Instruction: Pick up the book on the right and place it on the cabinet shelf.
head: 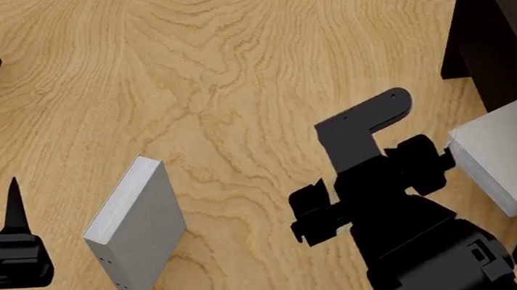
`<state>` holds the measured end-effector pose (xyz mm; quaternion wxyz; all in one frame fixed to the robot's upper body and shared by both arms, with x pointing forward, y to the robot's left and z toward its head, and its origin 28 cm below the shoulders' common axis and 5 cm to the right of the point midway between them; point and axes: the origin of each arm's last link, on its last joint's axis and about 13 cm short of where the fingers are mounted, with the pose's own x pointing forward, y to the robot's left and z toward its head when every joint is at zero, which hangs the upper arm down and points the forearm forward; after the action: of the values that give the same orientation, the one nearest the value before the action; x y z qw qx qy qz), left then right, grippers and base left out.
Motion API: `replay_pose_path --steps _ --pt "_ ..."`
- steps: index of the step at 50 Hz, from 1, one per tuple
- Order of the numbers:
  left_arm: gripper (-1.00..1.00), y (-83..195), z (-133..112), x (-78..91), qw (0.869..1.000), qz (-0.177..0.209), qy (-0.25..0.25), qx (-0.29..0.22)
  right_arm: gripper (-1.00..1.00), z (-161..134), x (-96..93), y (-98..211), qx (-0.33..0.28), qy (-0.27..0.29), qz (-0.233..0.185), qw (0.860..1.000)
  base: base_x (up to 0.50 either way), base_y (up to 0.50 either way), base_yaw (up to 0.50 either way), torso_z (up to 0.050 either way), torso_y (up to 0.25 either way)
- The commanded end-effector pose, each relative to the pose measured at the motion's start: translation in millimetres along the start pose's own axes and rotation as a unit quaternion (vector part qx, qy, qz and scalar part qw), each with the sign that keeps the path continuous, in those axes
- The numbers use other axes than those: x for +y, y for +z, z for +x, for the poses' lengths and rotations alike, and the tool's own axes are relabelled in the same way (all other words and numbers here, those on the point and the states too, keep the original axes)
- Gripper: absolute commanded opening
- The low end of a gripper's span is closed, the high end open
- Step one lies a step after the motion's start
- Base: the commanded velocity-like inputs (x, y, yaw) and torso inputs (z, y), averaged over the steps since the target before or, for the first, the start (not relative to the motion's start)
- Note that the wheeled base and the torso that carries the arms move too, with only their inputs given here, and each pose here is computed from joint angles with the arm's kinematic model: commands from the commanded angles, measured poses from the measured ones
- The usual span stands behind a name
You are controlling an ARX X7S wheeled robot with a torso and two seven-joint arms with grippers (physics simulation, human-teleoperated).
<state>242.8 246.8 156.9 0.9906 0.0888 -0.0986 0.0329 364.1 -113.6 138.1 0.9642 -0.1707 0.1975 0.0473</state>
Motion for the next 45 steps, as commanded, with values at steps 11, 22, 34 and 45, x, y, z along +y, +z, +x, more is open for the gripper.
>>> replay_pose_path --steps 11,22,34,45 --pt "1.00 -0.7 -0.1 -0.2 1.000 0.000 0.001 0.000 1.00 10.6 -9.2 -14.3 0.014 -0.003 0.024 1.000 0.00 0.00 0.00 0.000 0.000" --pt "1.00 0.3 0.9 -1.9 1.000 0.001 -0.001 -0.002 1.00 13.1 -17.6 -19.2 0.020 -0.016 0.030 0.999 0.00 0.00 0.00 0.000 0.000" --pt "1.00 1.2 1.4 -2.4 1.000 0.002 -0.002 -0.003 1.00 19.3 -25.5 -26.1 0.028 -0.024 0.037 0.999 0.00 0.00 0.00 0.000 0.000" --pt "1.00 0.1 0.9 -2.4 1.000 0.004 -0.001 -0.002 1.00 25.1 -37.8 -36.8 0.043 -0.048 0.050 0.997 0.00 0.00 0.00 0.000 0.000"
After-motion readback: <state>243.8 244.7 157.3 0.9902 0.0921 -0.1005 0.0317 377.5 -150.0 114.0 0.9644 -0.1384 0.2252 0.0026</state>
